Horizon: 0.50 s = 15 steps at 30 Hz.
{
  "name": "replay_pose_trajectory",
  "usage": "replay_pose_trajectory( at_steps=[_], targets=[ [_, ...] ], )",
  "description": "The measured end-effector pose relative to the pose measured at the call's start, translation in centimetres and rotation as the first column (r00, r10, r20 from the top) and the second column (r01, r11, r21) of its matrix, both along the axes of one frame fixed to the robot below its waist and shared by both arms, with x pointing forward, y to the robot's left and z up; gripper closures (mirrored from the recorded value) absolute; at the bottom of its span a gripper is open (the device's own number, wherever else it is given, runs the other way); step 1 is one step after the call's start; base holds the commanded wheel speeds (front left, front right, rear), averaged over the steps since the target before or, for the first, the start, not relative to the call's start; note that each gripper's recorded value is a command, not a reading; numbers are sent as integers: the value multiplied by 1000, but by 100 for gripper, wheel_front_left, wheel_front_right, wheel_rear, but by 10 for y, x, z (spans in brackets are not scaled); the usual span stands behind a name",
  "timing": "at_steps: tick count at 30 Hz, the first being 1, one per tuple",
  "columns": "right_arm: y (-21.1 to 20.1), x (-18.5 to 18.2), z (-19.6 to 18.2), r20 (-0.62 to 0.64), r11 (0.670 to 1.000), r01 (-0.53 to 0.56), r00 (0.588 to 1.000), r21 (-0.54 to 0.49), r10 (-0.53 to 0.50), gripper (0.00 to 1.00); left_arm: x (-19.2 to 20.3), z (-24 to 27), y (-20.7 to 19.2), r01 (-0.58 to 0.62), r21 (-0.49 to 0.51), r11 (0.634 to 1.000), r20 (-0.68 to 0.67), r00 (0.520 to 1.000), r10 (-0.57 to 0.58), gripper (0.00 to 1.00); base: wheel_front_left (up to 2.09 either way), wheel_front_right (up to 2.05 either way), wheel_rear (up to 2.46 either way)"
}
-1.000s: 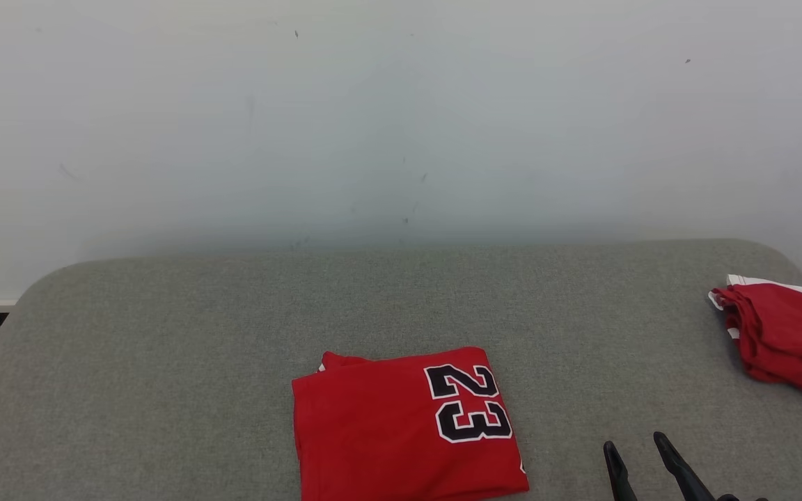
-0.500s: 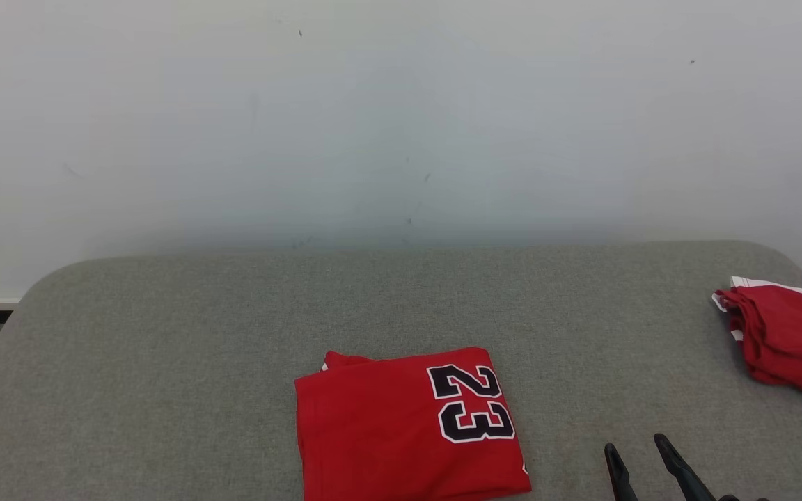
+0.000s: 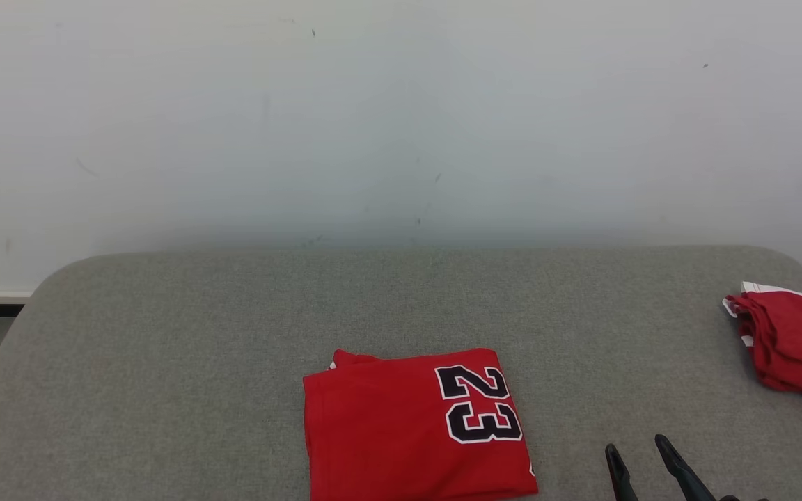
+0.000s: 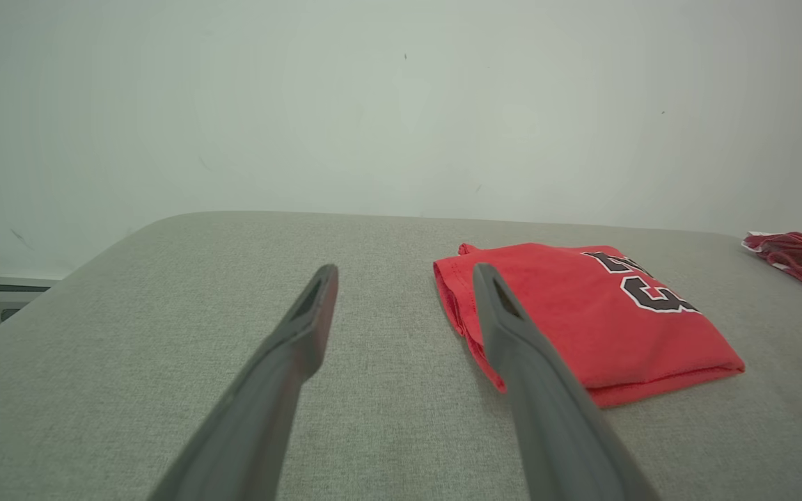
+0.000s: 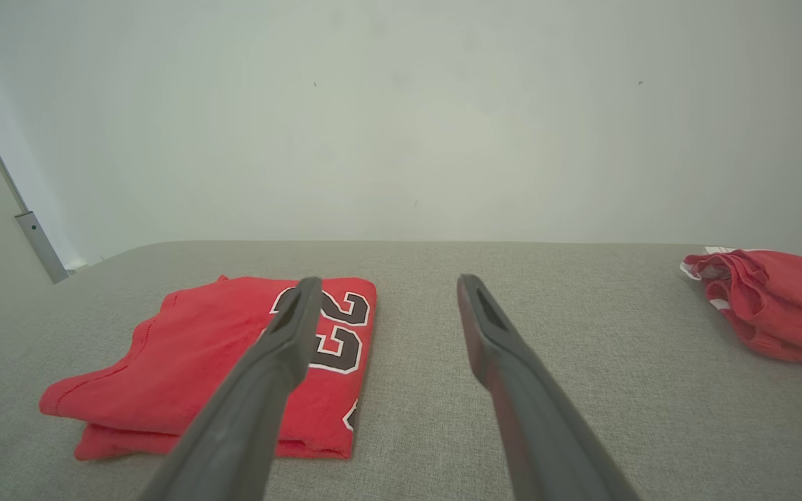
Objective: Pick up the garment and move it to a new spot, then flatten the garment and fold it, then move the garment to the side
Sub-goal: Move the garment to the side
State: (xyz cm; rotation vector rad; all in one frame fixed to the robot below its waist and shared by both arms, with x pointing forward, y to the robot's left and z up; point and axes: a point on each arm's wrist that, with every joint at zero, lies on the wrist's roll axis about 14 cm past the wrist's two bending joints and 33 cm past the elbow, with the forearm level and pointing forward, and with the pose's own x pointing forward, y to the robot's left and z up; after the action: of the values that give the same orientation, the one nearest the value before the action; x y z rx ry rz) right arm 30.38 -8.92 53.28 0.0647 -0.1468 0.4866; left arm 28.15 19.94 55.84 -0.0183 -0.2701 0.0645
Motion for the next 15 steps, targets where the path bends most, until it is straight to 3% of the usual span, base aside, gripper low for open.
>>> replay_pose_trajectory(
  at_steps=[8,15],
  targets=[
    [1,5,-1,-22,999,8,1000,45,-7,0,-2,-1,1,-1,1,1000,-3,1000,1,0,0,0,0],
    [9,20,-19,-141,988,-1,990,153,23,0,-4,-4,1,-4,5,1000,-13,1000,4,0,0,0,0]
  ],
)
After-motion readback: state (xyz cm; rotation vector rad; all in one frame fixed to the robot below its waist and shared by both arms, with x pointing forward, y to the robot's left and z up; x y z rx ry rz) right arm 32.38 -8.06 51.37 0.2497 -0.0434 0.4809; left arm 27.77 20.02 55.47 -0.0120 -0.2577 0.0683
